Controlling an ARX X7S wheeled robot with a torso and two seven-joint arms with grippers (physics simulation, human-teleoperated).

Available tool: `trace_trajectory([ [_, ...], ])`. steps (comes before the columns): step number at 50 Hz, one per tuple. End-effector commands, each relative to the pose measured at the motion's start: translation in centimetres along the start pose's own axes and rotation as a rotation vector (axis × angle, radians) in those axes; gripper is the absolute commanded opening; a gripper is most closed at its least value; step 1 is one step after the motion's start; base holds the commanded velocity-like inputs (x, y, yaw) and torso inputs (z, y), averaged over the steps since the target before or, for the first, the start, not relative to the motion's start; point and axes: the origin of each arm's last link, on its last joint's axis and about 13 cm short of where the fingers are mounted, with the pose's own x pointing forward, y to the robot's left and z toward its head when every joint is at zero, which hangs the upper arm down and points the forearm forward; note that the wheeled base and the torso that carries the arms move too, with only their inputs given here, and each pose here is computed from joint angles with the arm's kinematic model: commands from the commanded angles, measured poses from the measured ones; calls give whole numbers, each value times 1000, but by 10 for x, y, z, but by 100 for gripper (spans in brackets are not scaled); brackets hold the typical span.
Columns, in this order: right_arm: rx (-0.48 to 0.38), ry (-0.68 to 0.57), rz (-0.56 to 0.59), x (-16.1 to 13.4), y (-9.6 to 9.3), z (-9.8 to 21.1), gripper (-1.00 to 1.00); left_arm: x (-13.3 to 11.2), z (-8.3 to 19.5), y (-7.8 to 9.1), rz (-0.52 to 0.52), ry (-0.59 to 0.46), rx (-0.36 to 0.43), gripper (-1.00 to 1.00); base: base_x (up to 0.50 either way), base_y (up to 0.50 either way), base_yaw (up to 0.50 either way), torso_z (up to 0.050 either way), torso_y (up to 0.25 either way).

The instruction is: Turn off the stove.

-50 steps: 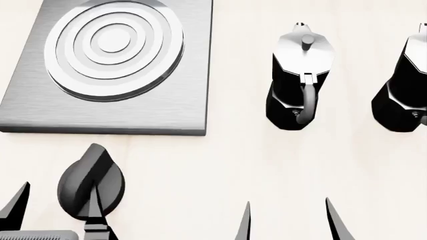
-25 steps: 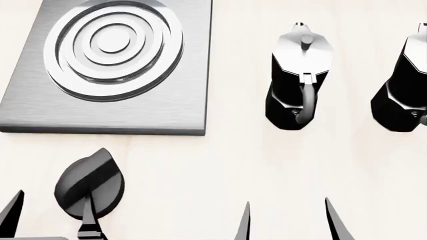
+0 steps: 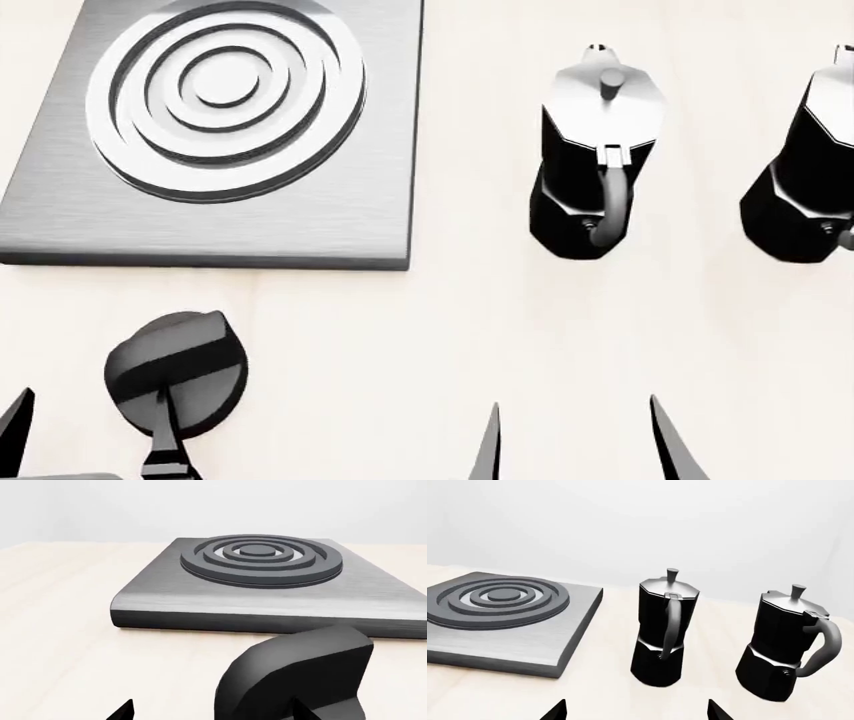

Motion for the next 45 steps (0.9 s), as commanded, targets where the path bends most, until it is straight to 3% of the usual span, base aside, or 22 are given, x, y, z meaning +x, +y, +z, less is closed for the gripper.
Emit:
trace_trajectory([
  [1,0,0,1,0,0,0,100,-1,-15,16,113,107,9,100,0,0,0,0,0],
  [45,-2,5,4,0,1,-1,100,8,-10,20,165,113,-2,100,0,0,0,-1,-3],
])
